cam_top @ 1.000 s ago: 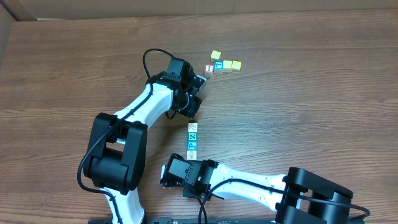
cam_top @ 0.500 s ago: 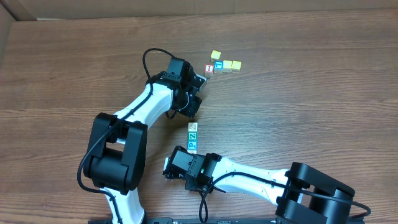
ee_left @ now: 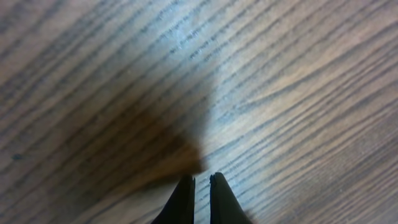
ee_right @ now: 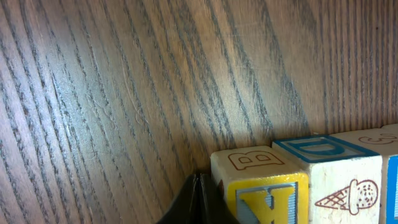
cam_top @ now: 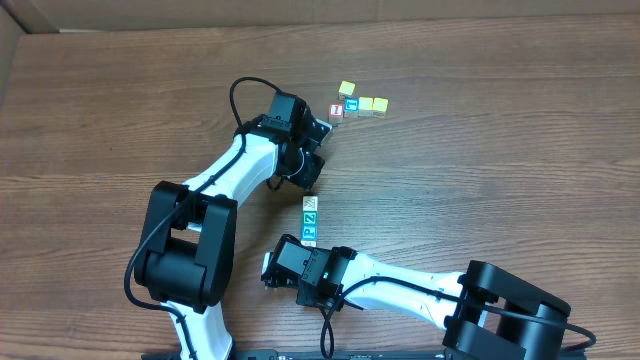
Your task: Flip 5 blocks
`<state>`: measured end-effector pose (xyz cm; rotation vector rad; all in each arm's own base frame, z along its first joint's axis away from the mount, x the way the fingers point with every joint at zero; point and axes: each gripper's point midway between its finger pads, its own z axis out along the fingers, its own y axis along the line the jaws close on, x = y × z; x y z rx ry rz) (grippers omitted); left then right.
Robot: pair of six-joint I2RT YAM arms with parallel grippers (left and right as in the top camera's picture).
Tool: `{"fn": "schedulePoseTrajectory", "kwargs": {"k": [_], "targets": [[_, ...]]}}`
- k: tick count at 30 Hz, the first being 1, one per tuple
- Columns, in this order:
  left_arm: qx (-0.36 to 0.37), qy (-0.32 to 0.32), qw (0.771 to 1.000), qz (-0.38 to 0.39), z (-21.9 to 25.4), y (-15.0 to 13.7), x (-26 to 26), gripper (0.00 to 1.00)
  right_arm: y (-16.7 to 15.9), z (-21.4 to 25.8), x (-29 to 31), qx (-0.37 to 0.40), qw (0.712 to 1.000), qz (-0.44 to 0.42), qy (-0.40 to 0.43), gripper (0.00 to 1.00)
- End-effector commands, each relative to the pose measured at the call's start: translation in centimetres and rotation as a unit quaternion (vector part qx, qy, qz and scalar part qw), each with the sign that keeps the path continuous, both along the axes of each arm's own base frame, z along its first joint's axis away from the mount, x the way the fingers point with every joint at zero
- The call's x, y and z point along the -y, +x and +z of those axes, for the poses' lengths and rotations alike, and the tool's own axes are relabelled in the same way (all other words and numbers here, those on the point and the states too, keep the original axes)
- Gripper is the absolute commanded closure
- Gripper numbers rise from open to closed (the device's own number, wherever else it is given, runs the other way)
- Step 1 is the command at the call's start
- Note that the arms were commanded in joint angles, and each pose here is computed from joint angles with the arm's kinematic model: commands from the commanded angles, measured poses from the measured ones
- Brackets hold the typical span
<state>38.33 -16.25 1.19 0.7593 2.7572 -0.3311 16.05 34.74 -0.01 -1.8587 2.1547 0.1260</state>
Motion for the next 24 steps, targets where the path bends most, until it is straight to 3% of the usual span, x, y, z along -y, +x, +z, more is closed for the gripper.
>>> {"fn": "schedulePoseTrajectory", "kwargs": {"k": [1,9,24], "targets": [[-0.015,-0.005,0.999,-0.027,-0.4,-1.0,0.4,0.96,-0.1,-0.6,0.6,-0.003,1.0,-0.001,-0.007,0.96],[-0.044,-0.009,0.998,-0.044,-0.6,-2.5,0.4,0.96,-0.1,-0.6,0.6,-0.003,1.0,-0.001,-0.007,0.96],[-0.04,-0.013,0.998,-0.044,-0.5,-2.0,-0.9,0.96,0.9,-0.6,1.1,-0.018,1.0,-0.018,0.001,0.96]]}}
